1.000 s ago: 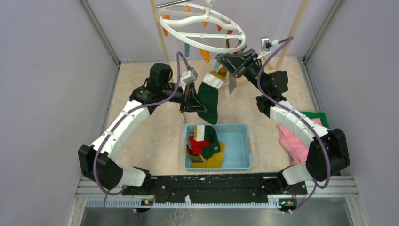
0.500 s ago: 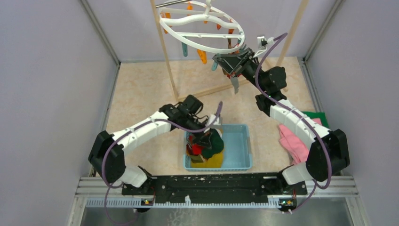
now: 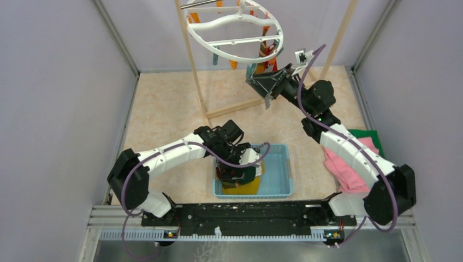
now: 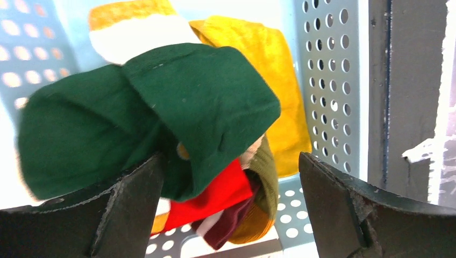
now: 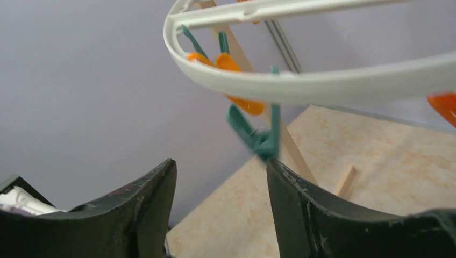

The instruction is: Remove the socks clipped to the hanger

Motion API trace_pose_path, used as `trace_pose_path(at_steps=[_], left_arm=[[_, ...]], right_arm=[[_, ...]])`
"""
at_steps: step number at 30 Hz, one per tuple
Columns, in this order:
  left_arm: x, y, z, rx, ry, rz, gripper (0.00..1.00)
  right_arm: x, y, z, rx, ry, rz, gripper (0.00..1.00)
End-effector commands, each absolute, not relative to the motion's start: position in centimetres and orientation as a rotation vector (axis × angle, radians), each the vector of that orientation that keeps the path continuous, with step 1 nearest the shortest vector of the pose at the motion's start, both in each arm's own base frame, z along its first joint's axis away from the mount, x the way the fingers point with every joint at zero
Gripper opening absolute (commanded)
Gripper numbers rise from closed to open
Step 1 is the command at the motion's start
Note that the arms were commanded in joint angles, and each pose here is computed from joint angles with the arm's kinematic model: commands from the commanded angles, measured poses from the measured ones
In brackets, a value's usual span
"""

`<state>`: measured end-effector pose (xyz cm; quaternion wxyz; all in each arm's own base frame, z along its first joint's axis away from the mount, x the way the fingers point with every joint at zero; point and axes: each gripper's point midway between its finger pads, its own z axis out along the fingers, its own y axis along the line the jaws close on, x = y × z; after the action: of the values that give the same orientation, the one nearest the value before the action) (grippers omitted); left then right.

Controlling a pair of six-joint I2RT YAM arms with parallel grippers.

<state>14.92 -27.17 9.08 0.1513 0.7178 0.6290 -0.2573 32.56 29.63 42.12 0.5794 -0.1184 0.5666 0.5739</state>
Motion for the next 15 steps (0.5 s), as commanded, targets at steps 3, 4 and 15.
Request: trace_pose_path(at_steps=[3, 4, 15], left_arm=[[16.9, -26.8, 14.8, 2.005, 1.65, -0.626, 0.99], [17.0, -26.6, 15.2, 1.998, 1.653, -0.631, 0.99], [17.1, -26.7, 18.8, 1.942, 1.626, -0.712, 0.99]], right_arm=[[30.5, 24.2, 40.4, -0.242, 1.371, 1.041, 0.8], [30.8, 23.2, 39.1, -0.222, 1.399, 0.974, 0.85], [42.3, 16.9, 33.8, -0.19, 1.339, 0.406, 0.99]])
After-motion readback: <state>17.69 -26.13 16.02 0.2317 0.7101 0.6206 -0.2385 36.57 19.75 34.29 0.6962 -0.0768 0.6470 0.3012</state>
